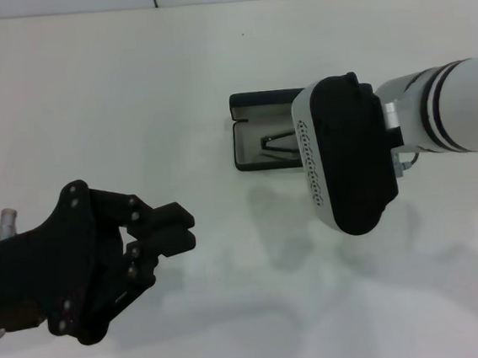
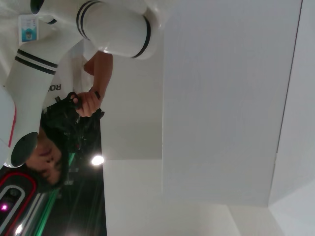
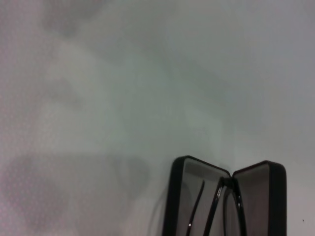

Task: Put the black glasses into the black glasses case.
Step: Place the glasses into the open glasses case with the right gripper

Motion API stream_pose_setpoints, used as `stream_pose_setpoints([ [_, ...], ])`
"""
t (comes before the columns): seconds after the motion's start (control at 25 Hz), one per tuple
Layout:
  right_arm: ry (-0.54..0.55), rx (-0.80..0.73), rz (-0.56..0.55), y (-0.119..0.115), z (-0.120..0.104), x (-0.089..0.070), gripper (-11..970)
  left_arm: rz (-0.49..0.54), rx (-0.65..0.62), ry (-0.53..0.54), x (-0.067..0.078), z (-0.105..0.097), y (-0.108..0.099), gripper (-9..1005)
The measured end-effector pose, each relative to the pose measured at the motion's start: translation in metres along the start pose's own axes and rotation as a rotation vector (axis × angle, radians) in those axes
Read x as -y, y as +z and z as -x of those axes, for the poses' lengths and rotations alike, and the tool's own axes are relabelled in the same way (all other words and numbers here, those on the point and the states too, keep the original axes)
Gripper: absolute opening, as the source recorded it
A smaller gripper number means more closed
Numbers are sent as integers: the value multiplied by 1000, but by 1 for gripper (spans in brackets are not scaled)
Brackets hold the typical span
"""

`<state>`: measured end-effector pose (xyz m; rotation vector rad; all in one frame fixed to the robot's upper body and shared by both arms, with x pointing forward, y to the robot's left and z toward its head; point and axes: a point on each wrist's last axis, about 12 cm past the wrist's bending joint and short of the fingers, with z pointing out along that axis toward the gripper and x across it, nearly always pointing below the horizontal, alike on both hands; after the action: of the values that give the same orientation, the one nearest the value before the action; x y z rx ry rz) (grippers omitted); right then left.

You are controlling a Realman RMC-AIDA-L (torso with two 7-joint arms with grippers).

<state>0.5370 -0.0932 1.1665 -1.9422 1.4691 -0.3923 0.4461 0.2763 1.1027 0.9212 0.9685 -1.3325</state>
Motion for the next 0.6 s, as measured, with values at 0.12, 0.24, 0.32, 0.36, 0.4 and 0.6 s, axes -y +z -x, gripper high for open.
stream_pose_setpoints([
  [0.12, -10, -7, -18, 9, -3, -1, 47, -2, 1, -1, -1, 0, 1, 98],
  [0.24, -20, -13, -28, 16, -6, -2, 48, -2, 2, -1, -1, -1, 1, 98],
  [0.32, -19, -15, -28, 18, -7, -2, 48, 0, 3, -1, -1, -1, 1, 98],
  [0.36, -17, -15, -30, 20, -7, -2, 48, 0, 4, -1, -1, -1, 1, 98],
  [0.4, -16, -16, -31, 21, -8, -2, 48, 1, 5, -1, -1, -1, 2, 98],
  [0.6, -29, -9, -33, 27, -6, -5, 49, 8, 11, 1, -1, -1, 2, 99],
])
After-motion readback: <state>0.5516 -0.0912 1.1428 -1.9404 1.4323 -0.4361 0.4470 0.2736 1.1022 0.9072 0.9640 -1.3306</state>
